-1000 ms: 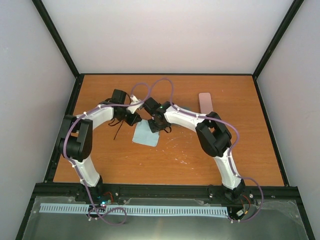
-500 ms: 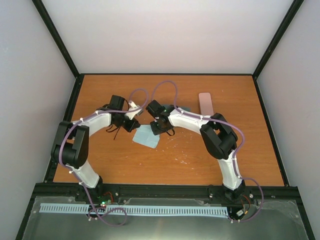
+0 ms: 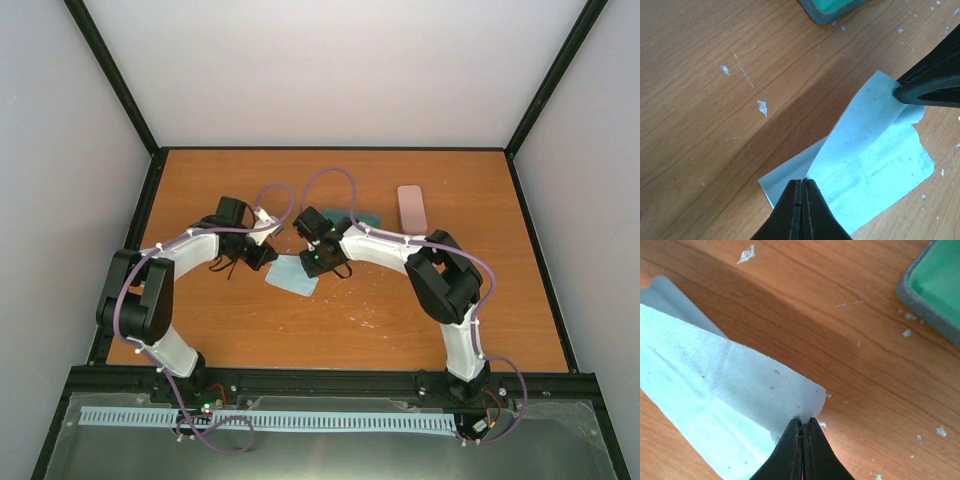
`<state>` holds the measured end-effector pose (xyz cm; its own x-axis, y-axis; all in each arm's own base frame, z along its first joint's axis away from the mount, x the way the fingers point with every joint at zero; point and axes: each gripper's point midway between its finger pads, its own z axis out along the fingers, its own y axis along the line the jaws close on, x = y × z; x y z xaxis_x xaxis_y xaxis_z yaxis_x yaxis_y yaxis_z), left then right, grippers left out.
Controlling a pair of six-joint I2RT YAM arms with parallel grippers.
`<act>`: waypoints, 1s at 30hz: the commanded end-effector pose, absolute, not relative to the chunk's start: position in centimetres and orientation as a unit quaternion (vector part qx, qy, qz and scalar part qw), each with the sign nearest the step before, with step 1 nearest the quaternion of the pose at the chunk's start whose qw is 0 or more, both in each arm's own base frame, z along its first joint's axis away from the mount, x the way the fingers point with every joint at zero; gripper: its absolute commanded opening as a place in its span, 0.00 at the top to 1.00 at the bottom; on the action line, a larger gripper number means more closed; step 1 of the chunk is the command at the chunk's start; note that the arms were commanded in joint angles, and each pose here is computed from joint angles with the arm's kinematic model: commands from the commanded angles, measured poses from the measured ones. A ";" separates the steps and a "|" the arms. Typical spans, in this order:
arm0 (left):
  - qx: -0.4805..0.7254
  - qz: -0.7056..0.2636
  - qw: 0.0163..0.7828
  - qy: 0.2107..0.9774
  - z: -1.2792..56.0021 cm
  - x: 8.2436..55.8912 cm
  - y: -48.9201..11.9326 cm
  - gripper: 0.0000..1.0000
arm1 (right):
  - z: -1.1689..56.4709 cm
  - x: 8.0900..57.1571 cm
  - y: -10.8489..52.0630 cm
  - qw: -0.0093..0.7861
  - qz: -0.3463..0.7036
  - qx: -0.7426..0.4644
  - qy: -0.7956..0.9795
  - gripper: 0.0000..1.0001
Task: Organize the sunglasses
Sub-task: Fold the glasses cleaning cloth at the center of the board.
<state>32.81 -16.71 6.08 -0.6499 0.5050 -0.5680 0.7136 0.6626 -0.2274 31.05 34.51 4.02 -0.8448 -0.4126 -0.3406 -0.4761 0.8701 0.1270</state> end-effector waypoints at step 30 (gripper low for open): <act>0.365 -0.216 0.243 0.872 4.8 30.3 -16.2 0.79 | 4.4 25.3 36.7 0.105 0.213 -0.311 0.920 0.68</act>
